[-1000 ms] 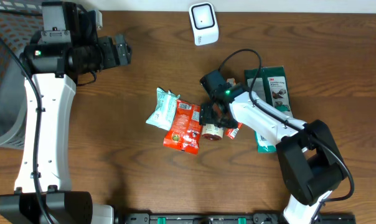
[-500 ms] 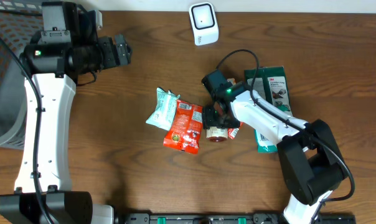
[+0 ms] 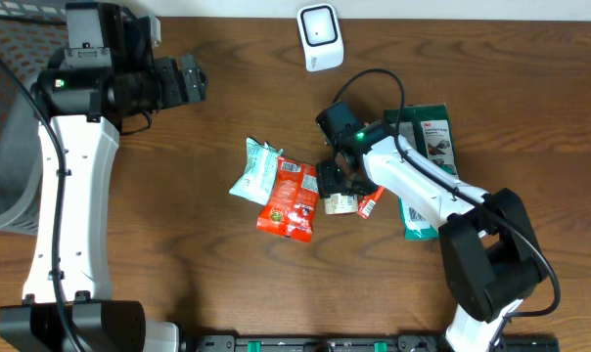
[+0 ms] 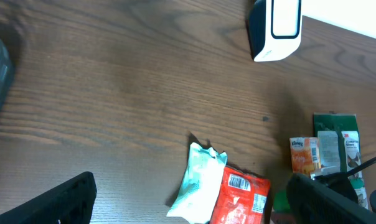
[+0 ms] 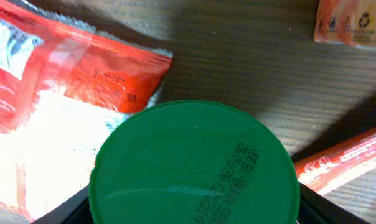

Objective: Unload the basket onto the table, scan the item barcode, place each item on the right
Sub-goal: 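Lower the right gripper over the green-lidded jar and grasp its lid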

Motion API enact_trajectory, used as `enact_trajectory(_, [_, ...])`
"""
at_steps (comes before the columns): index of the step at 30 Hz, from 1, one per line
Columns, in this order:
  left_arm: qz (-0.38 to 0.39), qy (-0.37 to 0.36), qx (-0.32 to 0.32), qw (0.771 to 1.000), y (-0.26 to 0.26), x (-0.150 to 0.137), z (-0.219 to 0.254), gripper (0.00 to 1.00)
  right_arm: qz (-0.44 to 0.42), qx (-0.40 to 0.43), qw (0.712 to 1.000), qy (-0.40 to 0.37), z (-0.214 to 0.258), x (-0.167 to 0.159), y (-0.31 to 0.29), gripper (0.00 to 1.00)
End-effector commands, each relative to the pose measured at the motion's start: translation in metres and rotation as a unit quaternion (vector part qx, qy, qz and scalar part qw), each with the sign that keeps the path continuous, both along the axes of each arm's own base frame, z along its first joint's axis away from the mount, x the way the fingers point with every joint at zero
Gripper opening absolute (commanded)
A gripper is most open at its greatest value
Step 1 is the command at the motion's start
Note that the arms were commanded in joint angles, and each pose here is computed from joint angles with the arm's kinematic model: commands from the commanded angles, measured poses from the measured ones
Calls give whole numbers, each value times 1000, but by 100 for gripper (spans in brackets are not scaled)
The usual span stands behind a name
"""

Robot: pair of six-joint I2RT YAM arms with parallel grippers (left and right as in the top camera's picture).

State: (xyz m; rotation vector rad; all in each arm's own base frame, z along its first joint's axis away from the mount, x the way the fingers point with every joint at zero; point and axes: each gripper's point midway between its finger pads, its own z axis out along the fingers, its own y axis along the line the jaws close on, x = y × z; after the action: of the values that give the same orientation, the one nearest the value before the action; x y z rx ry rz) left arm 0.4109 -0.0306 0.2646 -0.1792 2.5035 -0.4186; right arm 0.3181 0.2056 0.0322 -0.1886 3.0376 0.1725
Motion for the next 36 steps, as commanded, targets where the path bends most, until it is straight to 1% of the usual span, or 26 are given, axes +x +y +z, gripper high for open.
enact_trajectory(1, [-7,-2,-2,1000,-2,1,2,97,5,2,1000,-8,7,6,0,70])
enact_trajectory(6, [-7,-2,-2,1000,-2,1,2,97,5,-1,1000,-2,7,3,-2,65])
enact_trajectory(10, [-7,-2,-2,1000,-2,1,2,97,5,-1,1000,-2,7,3,-2,63])
enact_trajectory(12, [-7,-2,-2,1000,-2,1,2,97,5,-2,1000,-1,7,3,-2,65])
enact_trajectory(18, [-7,-2,-2,1000,-2,1,2,97,6,0,1000,-5,7,4,0,77])
enact_trajectory(19, [-7,-2,-2,1000,-2,1,2,97,6,2,1000,-9,7,6,1,77])
enact_trajectory(27, [-7,-2,-2,1000,-2,1,2,97,7,9,1000,-19,0,9,5,77])
enact_trajectory(32, [-7,-2,-2,1000,-2,1,2,97,8,6,1000,-15,-4,8,5,72])
enact_trajectory(36, [-7,-2,-2,1000,-2,1,2,98,-4,0,1000,-1,-11,3,3,72])
